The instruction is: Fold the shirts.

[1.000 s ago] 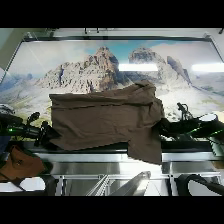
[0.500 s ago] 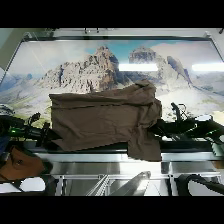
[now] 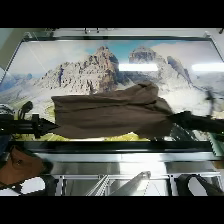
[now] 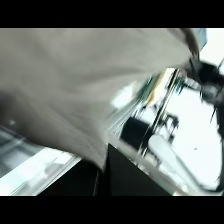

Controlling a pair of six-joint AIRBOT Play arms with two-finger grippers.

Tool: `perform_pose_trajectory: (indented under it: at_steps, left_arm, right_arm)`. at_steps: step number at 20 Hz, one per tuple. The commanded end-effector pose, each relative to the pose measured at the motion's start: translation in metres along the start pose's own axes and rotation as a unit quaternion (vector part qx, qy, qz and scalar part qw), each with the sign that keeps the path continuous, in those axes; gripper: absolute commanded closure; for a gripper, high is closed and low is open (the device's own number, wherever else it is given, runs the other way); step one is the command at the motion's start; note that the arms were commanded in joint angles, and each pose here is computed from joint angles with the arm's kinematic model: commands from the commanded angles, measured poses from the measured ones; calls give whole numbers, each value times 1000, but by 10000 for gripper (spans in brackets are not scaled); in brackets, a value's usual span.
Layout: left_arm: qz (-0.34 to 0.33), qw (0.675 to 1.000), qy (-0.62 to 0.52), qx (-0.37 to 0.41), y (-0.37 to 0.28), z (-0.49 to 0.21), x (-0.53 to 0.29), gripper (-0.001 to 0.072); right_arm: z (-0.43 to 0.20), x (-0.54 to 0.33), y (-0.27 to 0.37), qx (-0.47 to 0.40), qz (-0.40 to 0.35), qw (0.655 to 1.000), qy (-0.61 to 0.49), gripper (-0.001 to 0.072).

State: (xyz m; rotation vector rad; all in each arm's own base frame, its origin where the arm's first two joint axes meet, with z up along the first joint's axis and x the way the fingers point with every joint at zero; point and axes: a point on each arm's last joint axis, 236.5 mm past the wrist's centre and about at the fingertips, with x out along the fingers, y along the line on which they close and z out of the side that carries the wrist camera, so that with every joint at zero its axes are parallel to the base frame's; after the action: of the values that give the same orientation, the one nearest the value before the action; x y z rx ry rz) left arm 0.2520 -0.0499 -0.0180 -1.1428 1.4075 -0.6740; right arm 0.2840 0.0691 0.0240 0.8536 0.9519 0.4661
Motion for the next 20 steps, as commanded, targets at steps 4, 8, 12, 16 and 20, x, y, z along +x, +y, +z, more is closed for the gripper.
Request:
perform_pose_trajectory:
  at_steps: [4, 8, 12, 16, 20]
  left_arm:
    - [13, 999, -48, -8, 10, 14, -16, 683]
    - [6, 1000, -13, -15, 14, 10, 0, 683]
    - [2, 1000, 3, -2, 1, 20, 9, 683]
    - [60, 995, -15, 75, -37, 65, 9, 683]
    - [91, 992, -1, 89, -56, 106, 13, 683]
  right_arm:
    - [27, -60, 6, -36, -32, 992, -114, 688]
    - [17, -51, 9, -33, -21, 995, -94, 687]
    - [24, -47, -1, -22, -30, 994, -103, 686]
    - [54, -28, -9, -18, -16, 990, -137, 686]
    - [75, 11, -37, -2, -11, 990, -141, 686]
